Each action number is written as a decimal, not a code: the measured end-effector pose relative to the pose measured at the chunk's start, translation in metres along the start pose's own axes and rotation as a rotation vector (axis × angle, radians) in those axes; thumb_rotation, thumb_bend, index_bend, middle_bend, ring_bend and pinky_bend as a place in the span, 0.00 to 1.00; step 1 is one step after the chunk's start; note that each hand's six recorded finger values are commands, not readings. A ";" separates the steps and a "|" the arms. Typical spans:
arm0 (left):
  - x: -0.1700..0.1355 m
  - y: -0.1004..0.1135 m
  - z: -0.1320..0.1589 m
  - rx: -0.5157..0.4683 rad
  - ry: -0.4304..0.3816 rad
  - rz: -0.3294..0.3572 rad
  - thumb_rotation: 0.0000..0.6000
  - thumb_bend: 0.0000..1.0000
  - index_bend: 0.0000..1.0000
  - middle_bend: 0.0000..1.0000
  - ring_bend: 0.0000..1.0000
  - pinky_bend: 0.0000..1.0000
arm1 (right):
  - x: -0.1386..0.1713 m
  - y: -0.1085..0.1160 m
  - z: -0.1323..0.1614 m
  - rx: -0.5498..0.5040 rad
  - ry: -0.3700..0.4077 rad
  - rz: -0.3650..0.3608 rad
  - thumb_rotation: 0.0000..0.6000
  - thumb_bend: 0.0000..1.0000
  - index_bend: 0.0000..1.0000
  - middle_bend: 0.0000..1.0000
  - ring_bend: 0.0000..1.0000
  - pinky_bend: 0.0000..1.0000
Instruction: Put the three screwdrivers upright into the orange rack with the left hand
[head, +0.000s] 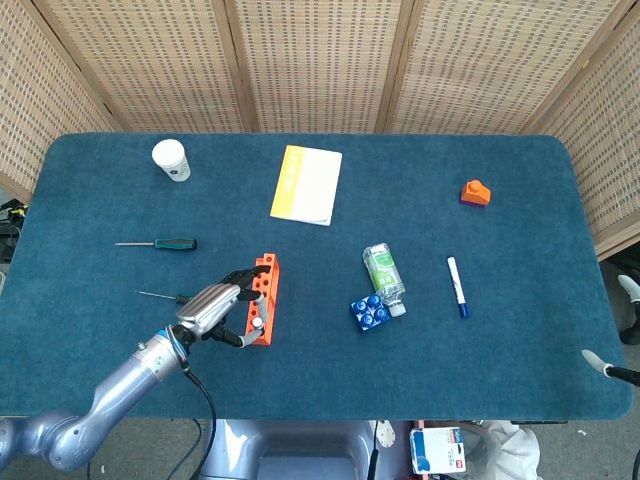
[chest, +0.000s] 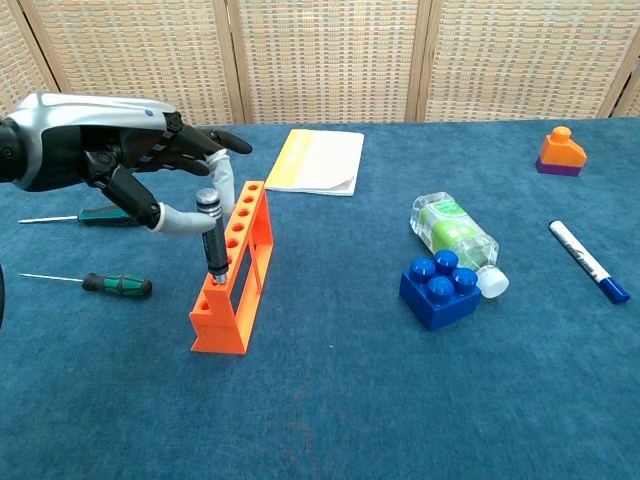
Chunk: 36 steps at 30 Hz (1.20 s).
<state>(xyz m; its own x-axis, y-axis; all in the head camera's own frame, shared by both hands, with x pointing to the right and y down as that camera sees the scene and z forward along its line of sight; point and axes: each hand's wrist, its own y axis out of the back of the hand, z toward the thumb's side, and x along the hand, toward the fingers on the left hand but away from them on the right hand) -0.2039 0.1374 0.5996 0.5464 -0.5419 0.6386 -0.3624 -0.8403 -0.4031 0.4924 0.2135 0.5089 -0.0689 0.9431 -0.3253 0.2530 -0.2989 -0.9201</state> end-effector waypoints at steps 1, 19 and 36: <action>0.000 0.000 0.000 0.000 0.000 0.000 1.00 0.47 0.65 0.00 0.00 0.00 | 0.000 0.000 0.000 0.000 0.000 0.000 1.00 0.00 0.00 0.00 0.00 0.00; 0.002 0.001 -0.005 0.001 0.023 -0.007 1.00 0.47 0.65 0.00 0.00 0.00 | 0.000 0.000 -0.001 -0.004 -0.002 0.003 1.00 0.00 0.00 0.00 0.00 0.00; 0.004 -0.002 -0.007 0.011 0.029 -0.012 1.00 0.47 0.65 0.00 0.00 0.00 | -0.001 -0.001 -0.001 -0.003 -0.002 0.005 1.00 0.00 0.00 0.00 0.00 0.00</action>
<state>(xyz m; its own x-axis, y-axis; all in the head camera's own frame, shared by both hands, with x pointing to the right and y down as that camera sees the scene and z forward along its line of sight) -0.2065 0.1373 0.6075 0.5283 -0.5313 0.6623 -0.3474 -0.8470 -0.4023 0.4933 0.2133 0.5099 -0.0695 0.9412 -0.3307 0.2565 -0.3035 -0.9176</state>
